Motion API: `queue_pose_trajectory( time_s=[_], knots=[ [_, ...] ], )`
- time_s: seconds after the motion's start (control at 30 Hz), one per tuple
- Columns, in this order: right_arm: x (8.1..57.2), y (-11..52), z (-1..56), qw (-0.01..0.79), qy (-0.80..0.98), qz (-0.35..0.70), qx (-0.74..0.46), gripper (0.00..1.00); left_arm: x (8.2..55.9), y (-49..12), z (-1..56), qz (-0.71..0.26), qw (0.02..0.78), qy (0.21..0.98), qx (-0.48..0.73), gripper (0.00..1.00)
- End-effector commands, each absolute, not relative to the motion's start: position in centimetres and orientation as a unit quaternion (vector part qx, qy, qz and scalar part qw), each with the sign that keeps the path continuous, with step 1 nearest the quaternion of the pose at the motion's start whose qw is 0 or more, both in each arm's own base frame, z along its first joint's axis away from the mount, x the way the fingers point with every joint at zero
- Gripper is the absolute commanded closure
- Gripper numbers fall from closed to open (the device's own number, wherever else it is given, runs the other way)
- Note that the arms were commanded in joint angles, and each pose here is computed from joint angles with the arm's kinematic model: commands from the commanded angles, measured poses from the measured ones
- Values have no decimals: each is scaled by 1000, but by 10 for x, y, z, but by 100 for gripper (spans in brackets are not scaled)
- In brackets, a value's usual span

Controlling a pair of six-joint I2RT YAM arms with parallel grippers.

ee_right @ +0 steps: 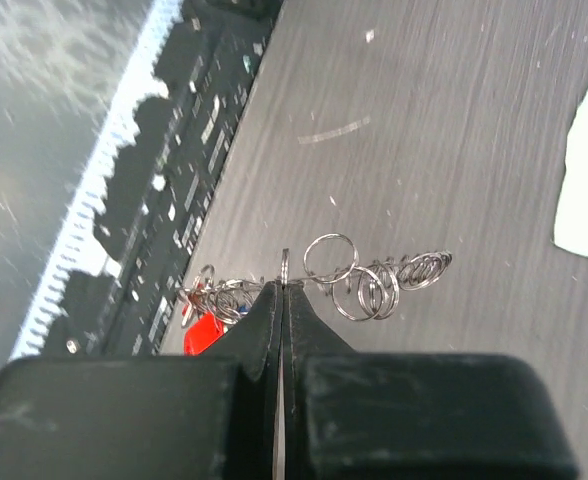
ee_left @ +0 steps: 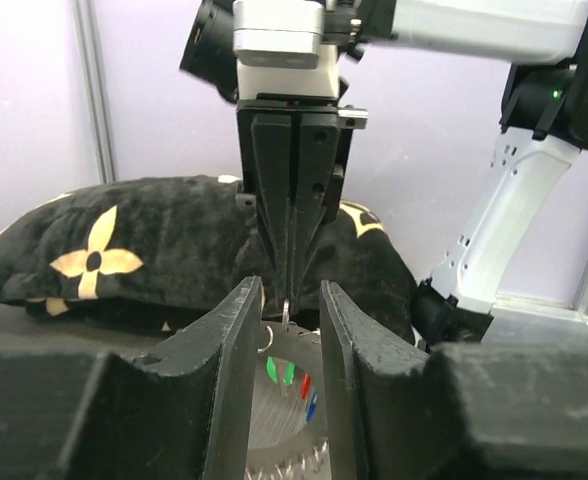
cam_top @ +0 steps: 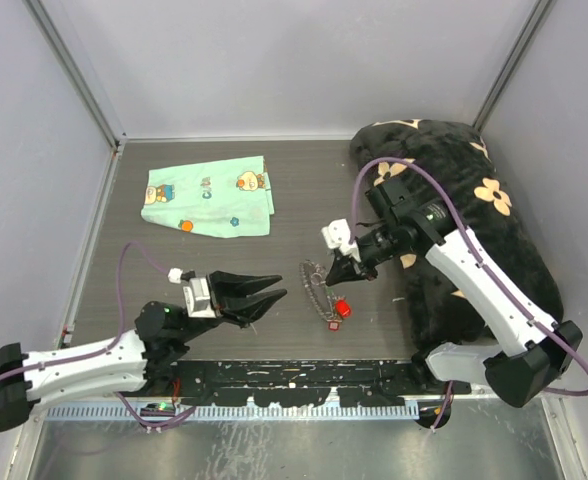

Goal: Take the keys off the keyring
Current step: Remove the key from the keyring.

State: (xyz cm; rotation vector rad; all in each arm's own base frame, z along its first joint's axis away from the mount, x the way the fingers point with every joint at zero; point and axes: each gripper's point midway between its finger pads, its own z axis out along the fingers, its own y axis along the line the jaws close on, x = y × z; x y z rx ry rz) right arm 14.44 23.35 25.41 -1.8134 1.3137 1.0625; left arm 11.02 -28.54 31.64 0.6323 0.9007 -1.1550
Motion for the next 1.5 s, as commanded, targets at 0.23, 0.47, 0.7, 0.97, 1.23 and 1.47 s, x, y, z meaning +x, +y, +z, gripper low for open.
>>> queue_pose_trajectory(
  time_s=[0.23, 0.47, 0.7, 0.97, 1.23, 1.47],
  knots=[
    [179, 218, 248, 251, 563, 131, -777, 99, 122, -305, 272, -455, 649, 492, 362, 69],
    [185, 219, 244, 242, 570, 102, -778, 99, 131, -324, 273, -455, 658, 484, 355, 70],
    [181, 223, 242, 238, 566, 115, -781, 99, 142, -342, 278, -447, 686, 460, 344, 69],
    [172, 228, 244, 238, 556, 142, -783, 99, 149, -354, 285, -442, 718, 420, 336, 72],
    [163, 231, 243, 233, 547, 168, -786, 99, 155, -363, 281, -434, 720, 423, 337, 76],
    [161, 232, 245, 236, 544, 180, -785, 99, 157, -368, 275, -432, 716, 428, 343, 77]
  ],
)
